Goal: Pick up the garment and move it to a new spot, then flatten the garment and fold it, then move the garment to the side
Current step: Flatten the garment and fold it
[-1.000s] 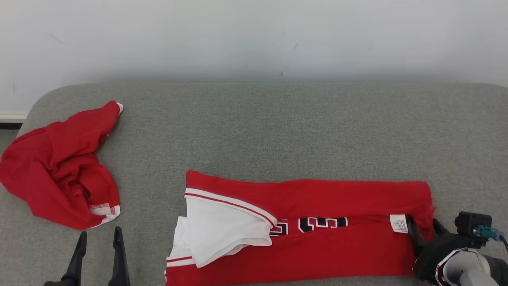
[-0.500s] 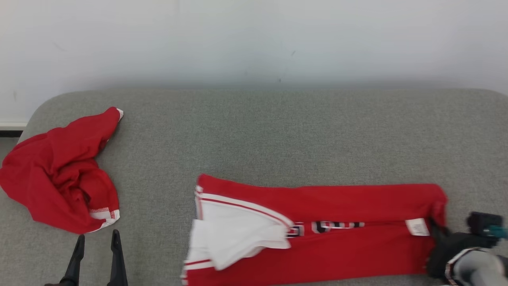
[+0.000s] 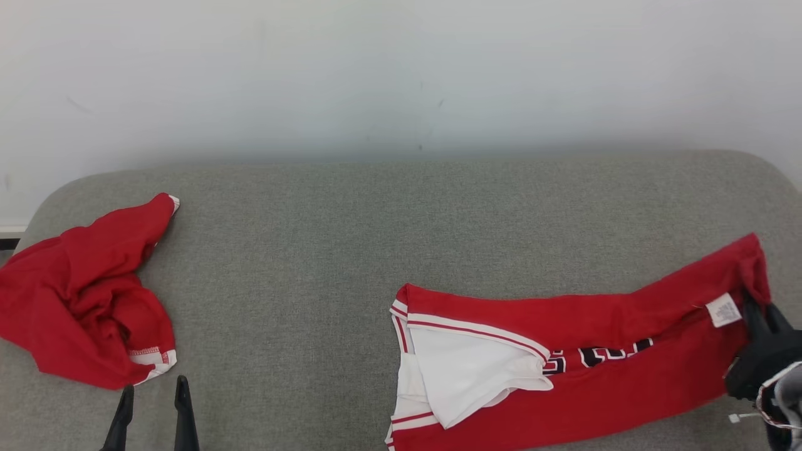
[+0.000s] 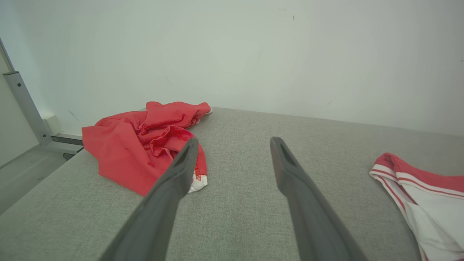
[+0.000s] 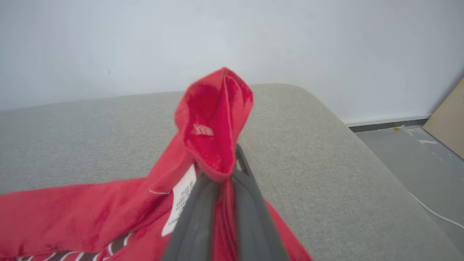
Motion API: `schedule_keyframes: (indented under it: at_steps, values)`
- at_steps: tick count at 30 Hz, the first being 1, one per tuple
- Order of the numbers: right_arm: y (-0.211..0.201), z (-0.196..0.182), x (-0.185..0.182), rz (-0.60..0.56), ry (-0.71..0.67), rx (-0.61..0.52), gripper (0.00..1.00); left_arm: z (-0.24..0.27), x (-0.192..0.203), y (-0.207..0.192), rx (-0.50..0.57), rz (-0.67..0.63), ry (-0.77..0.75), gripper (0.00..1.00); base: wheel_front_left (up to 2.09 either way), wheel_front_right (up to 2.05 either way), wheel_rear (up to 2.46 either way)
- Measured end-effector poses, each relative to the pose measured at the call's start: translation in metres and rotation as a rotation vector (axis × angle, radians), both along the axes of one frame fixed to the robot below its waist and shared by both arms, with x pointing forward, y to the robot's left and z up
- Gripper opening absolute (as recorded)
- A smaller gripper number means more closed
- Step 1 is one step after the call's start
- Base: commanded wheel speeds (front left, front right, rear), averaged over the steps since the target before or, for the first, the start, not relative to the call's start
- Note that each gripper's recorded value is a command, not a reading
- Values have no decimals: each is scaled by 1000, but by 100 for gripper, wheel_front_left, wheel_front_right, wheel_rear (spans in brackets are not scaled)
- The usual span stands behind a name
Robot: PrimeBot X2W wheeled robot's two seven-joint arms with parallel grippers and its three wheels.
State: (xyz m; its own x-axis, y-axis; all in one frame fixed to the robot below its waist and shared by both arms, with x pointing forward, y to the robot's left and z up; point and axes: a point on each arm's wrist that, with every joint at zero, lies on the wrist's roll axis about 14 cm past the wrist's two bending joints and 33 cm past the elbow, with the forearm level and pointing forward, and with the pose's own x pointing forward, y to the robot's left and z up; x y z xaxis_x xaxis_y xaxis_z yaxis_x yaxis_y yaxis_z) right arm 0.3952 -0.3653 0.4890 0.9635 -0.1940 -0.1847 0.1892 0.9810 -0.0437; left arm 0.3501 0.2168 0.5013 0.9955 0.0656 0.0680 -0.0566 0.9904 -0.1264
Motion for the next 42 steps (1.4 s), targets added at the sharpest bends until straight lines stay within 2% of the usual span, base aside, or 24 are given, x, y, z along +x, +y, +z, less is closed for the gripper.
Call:
schedule_keyframes:
  at_steps: [8,13,18,25,32,33,34,38,42]
  values:
    - [105,18,14,246,-95,85,0,-2,-2,-3,-4,-8,3,100,0,0,0]
    - [185,15,10,424,-78,158,0,-4,-3,-2,-1,-6,9,100,0,0,0]
    - [246,16,8,537,-75,239,0,-6,-1,0,3,-5,16,100,0,0,0]
    - [306,-2,7,631,-13,303,0,-8,0,2,1,2,24,100,0,0,0]
    - [323,-39,7,640,99,305,0,-13,-2,6,-5,21,39,100,0,0,0]
    - [325,-42,6,644,107,304,36,-14,-3,8,-6,25,42,100,0,0,0]
    - [328,-43,6,650,101,303,100,-15,-3,9,-6,28,45,100,0,0,0]
    - [335,-30,12,669,38,301,100,-14,-3,10,-9,30,43,100,0,0,0]
    - [321,-8,23,657,-57,278,100,-13,-3,12,-8,34,38,100,0,0,0]
